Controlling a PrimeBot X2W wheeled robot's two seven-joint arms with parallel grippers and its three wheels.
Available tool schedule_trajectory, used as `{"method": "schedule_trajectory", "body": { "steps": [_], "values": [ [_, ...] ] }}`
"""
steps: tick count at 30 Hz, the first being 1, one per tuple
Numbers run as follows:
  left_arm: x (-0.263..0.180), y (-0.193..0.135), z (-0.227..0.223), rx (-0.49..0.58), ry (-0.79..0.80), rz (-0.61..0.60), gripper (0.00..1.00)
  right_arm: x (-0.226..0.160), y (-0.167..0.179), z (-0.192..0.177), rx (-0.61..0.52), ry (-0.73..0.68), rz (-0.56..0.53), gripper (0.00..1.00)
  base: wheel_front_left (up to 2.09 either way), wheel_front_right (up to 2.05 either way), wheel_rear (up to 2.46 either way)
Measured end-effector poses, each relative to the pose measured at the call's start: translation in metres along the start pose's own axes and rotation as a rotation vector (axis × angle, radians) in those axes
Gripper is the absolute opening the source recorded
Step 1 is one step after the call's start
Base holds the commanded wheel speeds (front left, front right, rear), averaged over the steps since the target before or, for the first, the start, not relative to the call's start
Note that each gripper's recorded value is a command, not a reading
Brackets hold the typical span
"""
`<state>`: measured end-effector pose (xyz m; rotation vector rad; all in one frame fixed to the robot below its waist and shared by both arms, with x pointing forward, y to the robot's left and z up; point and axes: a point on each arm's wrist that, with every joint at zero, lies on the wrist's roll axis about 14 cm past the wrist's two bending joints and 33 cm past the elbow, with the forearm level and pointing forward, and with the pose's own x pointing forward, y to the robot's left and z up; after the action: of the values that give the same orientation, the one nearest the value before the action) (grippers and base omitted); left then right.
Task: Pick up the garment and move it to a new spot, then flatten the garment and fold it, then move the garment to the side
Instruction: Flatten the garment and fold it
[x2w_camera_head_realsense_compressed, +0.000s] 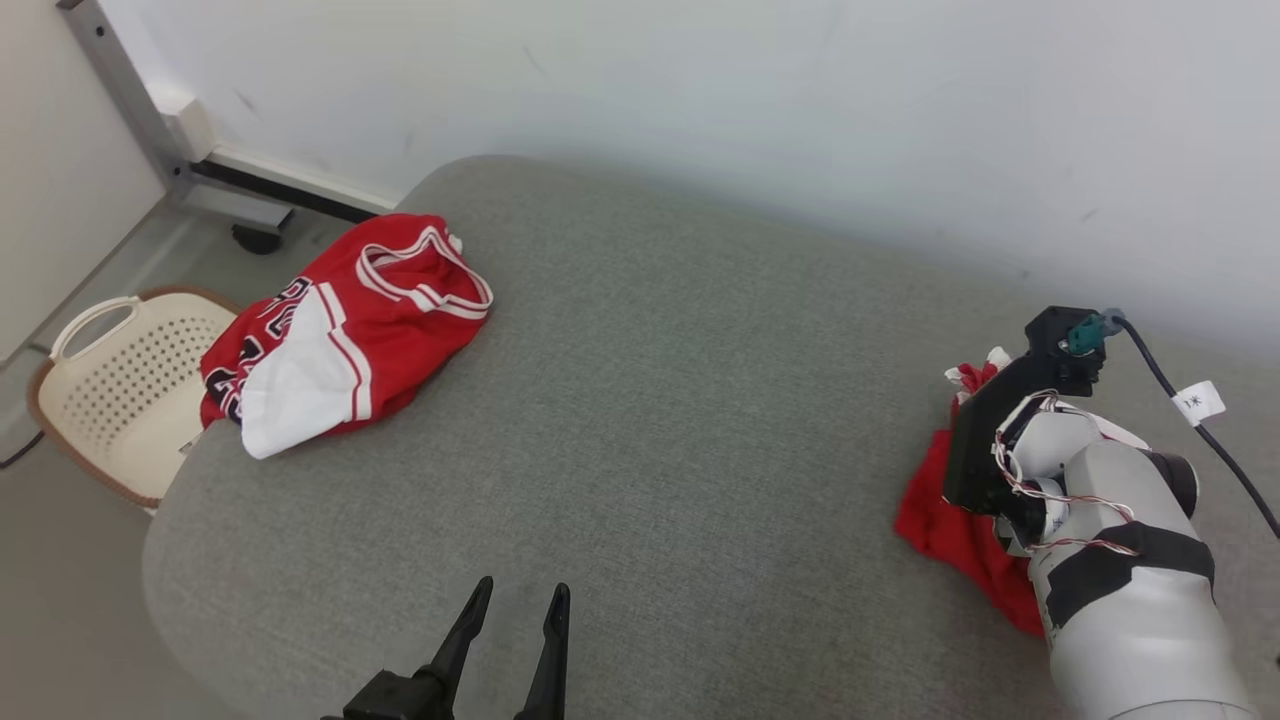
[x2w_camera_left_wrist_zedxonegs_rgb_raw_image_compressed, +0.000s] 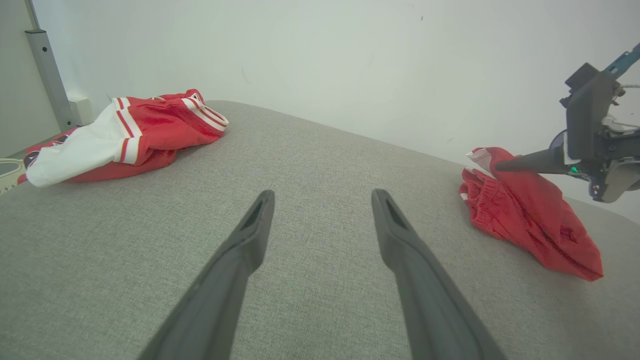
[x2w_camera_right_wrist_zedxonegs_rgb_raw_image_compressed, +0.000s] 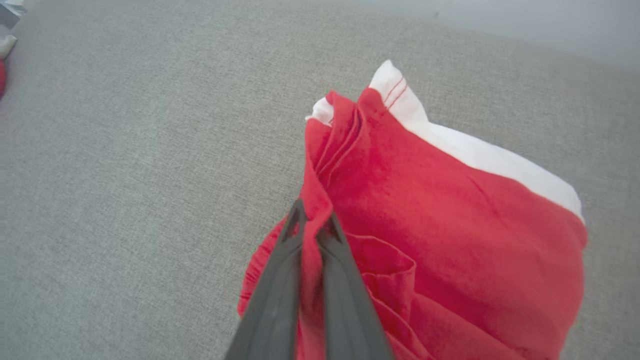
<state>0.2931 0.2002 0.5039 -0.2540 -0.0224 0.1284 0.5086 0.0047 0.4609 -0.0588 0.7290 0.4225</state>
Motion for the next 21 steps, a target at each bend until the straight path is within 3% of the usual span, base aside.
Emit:
{"method": "schedule_trajectory", "body": {
  "steps": [4, 5, 6, 7, 16, 21],
  "values": [
    [-0.001, 0.005, -0.003, -0.005, 0.007, 0.023, 1.00, 0.011, 0.010, -0.007, -0.019, 0.035, 0.021, 0.00, 0.00, 0.00, 0.00],
    [-0.002, 0.006, -0.004, -0.005, 0.011, 0.028, 1.00, 0.014, 0.011, -0.010, -0.021, 0.041, 0.022, 0.38, 0.00, 0.00, 0.00],
    [-0.002, 0.007, -0.005, -0.005, 0.013, 0.033, 1.00, 0.015, 0.012, -0.010, -0.025, 0.044, 0.023, 0.93, 0.00, 0.00, 0.00],
    [-0.002, 0.008, -0.005, -0.005, 0.015, 0.038, 1.00, 0.017, 0.013, -0.010, -0.027, 0.047, 0.025, 1.00, 0.00, 0.00, 0.00],
    [0.000, 0.005, -0.001, 0.001, -0.001, 0.019, 1.00, 0.000, 0.013, 0.032, 0.026, -0.110, 0.046, 1.00, 0.00, 0.00, 0.00],
    [0.003, -0.003, 0.004, -0.001, -0.021, -0.013, 1.00, -0.016, -0.032, 0.027, 0.003, -0.132, -0.061, 1.00, 0.00, 0.00, 0.00]
  ]
}}
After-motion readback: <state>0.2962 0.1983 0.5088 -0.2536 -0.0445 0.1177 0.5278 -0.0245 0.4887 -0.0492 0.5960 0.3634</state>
